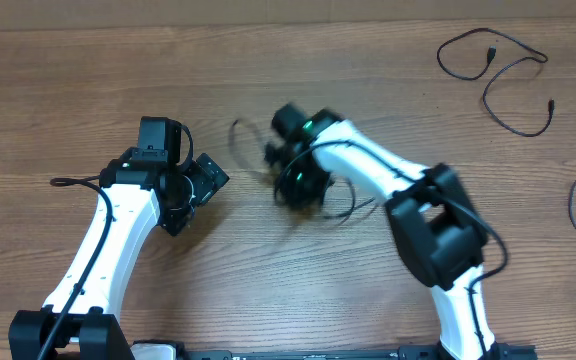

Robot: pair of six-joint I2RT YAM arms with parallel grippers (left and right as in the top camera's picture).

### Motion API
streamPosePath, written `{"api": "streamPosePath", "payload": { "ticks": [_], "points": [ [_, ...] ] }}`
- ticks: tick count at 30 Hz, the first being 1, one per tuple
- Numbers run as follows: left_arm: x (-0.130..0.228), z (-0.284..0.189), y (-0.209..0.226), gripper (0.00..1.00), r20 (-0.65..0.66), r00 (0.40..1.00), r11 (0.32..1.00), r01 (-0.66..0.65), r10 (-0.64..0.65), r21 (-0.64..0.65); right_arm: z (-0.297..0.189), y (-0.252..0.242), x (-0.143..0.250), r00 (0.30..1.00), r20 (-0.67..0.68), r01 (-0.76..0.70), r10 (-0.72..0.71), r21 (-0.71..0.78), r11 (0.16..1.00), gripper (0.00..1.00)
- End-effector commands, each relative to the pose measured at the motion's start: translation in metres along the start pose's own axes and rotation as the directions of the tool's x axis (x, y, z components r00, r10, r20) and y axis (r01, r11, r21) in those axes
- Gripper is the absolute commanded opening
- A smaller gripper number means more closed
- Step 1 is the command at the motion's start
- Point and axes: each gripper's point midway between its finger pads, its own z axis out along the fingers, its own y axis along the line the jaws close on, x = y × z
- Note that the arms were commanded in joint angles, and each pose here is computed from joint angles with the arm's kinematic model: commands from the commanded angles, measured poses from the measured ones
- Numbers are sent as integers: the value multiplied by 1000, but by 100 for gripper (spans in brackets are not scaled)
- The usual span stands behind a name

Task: Untangle cables
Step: 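Carry the held cable up-right with the right gripper toward the other cable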

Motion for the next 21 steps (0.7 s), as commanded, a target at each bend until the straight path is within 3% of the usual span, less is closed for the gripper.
{"api": "streamPosePath", "payload": {
  "ticks": [1,4,9,14,21],
  "points": [
    [-4,0,-2,100,12,1000,1000,-21,21,-7,-115,-29,-29,954,292,-116,71,140,983,4],
    [-4,0,-2,100,12,1000,1000,-21,21,-7,-176,-43,-20,892,427,-221,149,123,967,4],
    [-4,0,-2,100,13,1000,1000,-21,21,-6,-263,-82,36,790,567,-389,233,170,905,4],
    [-4,0,-2,100,12,1000,1000,-21,21,-7,-301,-126,93,724,613,-560,315,257,787,4],
    [-4,0,-2,100,13,1000,1000,-21,21,-6,-328,-190,157,493,688,-828,533,182,530,4]
  ]
}}
